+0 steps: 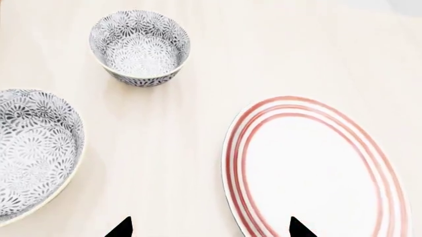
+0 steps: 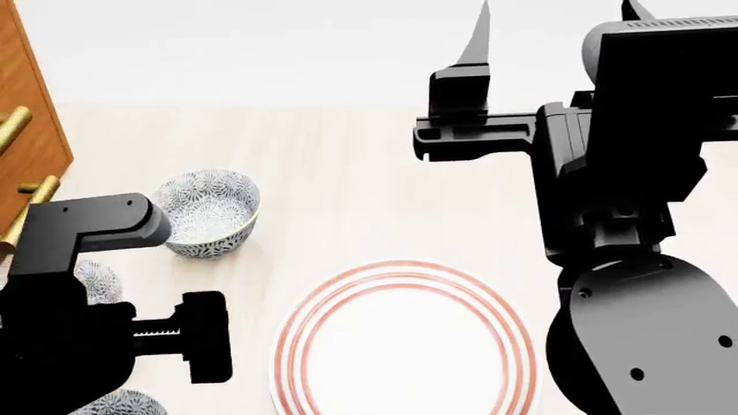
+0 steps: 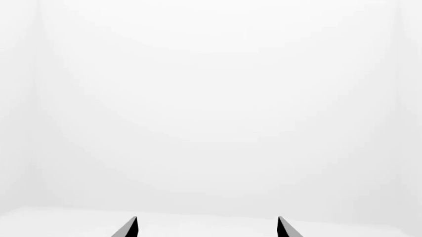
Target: Put the bowl at the front on the plate.
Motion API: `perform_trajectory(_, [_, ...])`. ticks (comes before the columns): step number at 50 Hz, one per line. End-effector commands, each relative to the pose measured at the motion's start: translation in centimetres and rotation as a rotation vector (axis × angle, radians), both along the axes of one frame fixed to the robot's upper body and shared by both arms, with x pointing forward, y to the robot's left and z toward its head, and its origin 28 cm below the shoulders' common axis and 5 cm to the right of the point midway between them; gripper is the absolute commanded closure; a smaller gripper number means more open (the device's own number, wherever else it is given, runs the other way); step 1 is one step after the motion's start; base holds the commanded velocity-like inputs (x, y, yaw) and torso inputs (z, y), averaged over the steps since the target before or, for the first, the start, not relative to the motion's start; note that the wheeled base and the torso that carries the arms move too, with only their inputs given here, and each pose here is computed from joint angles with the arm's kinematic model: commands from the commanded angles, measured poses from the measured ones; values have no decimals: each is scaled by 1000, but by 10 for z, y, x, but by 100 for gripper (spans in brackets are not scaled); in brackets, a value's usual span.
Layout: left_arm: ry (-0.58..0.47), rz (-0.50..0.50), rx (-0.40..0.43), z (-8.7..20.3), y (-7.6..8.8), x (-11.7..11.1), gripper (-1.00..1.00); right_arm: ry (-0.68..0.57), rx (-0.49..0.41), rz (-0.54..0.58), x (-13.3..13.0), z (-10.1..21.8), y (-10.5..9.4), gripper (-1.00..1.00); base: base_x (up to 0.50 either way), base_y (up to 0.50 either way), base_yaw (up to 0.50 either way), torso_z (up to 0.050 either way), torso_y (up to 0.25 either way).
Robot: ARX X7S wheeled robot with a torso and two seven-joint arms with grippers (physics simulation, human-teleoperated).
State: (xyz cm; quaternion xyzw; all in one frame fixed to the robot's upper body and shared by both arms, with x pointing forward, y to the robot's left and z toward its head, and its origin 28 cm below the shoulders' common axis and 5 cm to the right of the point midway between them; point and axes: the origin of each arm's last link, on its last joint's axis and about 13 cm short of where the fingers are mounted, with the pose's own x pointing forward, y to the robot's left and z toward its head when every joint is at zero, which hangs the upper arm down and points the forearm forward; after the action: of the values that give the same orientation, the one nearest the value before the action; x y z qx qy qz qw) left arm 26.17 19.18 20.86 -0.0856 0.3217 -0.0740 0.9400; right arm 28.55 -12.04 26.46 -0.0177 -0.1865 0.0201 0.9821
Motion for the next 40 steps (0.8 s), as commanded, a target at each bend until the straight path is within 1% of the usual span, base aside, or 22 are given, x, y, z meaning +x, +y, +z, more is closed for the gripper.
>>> perform_trajectory(1, [48,-10,21,-10,-1,-5,-100,1,-6,-1,1,0,0,-100,0,0,0,0,0])
perform_trajectory(12, [57,-16,23,-1,-1,-7,-100,2,-11,0,2,2,0,-100,0,0,0,0,0])
perform_trajectory(13, [61,-15,24,-2,0,-7,-100,2,-11,1,2,2,0,-100,0,0,0,0,0])
perform_trajectory(15, [93,-12,26,-12,0,-8,-100,1,-12,1,2,2,0,-100,0,0,0,0,0])
perform_trajectory(16, [92,-18,30,-13,0,-8,-100,1,-12,2,2,2,1,-100,0,0,0,0,0])
perform_trajectory(18, [92,-17,33,-8,1,-9,-100,2,-13,4,3,2,1,-100,0,0,0,0,0])
perform_trajectory(20, [94,-18,31,-8,1,-10,-100,3,-13,4,4,2,1,-100,0,0,0,0,0])
perform_trajectory(21, [96,-17,34,-14,1,-10,-100,4,-15,6,4,2,2,-100,0,0,0,0,0])
perform_trajectory(22, [98,-19,34,-11,1,-10,-100,3,-17,6,4,2,2,-100,0,0,0,0,0])
perform_trajectory(25, [108,-19,30,-17,2,-11,-100,2,-16,5,4,3,2,-100,0,0,0,0,0])
perform_trajectory(26, [119,-13,24,-13,2,-11,-100,2,-16,5,4,3,2,-100,0,0,0,0,0])
perform_trajectory(28, [124,-10,29,-19,2,-12,-100,2,-15,4,4,3,2,-100,0,0,0,0,0])
perform_trajectory(29, [128,-12,28,-15,2,-12,-100,2,-16,4,4,3,2,-100,0,0,0,0,0])
perform_trajectory(30, [129,-16,27,-20,2,-13,-100,2,-16,3,4,2,1,-100,0,0,0,0,0])
perform_trajectory(31, [129,-14,29,-16,2,-13,-100,3,-16,3,4,2,1,-100,0,0,0,0,0])
perform_trajectory(33, [137,-9,35,-22,3,-15,-100,2,-16,4,4,2,1,-100,0,0,0,0,0])
perform_trajectory(40, [166,-8,47,-21,3,-18,-100,0,-22,3,3,2,1,-100,0,0,0,0,0])
